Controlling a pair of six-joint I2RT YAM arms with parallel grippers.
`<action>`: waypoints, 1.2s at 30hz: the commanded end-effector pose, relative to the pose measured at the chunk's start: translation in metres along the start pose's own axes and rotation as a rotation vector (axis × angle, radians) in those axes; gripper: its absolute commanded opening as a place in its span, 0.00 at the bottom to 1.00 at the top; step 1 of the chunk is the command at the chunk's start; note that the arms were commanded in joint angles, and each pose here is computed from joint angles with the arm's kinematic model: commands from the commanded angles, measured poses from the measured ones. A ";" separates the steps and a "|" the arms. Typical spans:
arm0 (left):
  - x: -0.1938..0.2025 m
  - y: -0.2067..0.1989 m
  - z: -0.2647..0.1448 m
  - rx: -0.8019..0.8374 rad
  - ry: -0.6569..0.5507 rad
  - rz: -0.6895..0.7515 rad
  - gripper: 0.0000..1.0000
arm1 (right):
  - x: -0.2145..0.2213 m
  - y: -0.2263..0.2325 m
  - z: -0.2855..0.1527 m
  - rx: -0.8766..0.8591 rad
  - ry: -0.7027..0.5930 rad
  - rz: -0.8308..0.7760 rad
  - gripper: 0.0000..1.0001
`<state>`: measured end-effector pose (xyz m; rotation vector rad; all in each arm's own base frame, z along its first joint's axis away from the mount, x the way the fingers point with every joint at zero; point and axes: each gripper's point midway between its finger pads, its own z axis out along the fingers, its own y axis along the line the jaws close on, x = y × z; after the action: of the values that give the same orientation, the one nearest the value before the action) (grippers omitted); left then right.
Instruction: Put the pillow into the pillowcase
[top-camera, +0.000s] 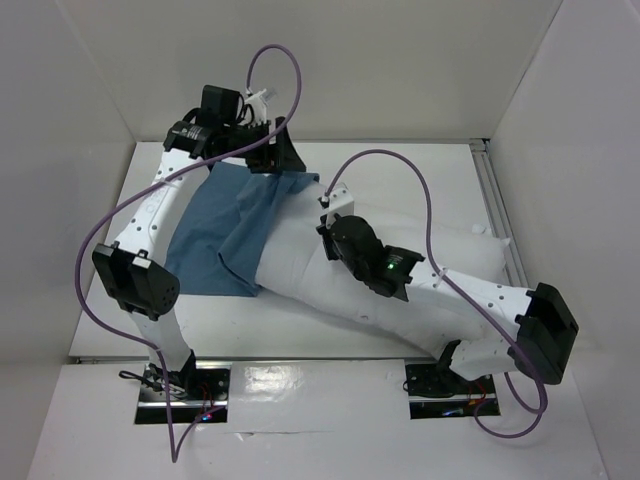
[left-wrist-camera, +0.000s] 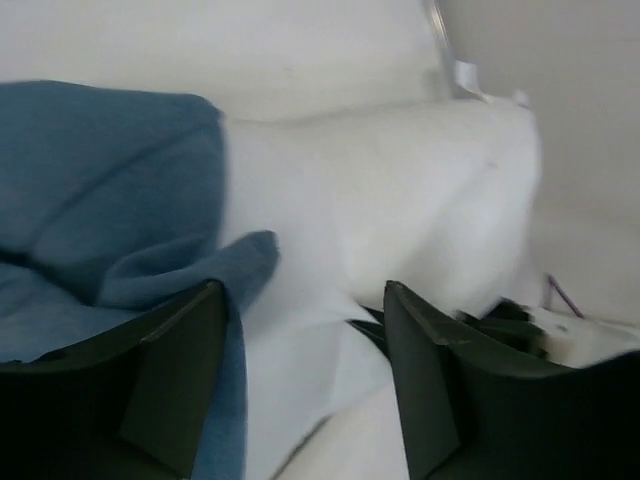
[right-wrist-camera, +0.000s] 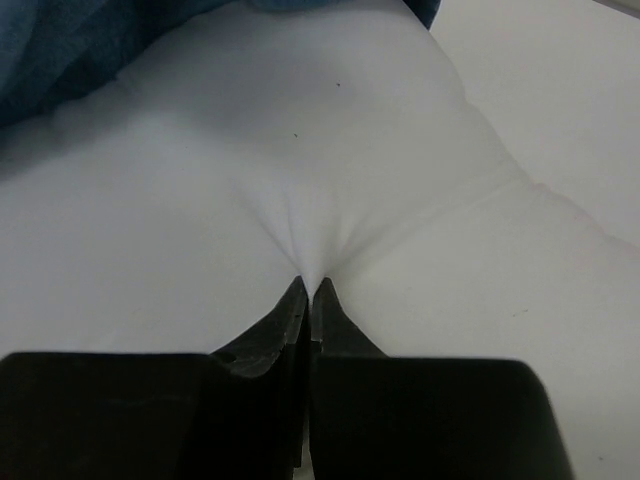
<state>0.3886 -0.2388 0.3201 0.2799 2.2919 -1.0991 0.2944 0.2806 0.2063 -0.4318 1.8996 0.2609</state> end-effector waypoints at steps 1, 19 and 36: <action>-0.033 0.036 -0.014 -0.255 -0.151 0.095 0.74 | -0.007 0.000 -0.016 -0.018 -0.021 0.018 0.00; -0.043 0.066 0.053 -0.410 -0.118 0.207 0.91 | -0.022 -0.002 -0.017 0.006 -0.021 -0.002 0.00; 0.000 0.084 0.094 -0.528 0.050 0.317 0.29 | -0.025 -0.007 -0.020 0.025 -0.024 -0.011 0.00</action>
<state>0.4582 -0.2563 0.2135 0.4079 2.4024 -0.3444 0.2867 0.2765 0.2085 -0.4631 1.9234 0.2509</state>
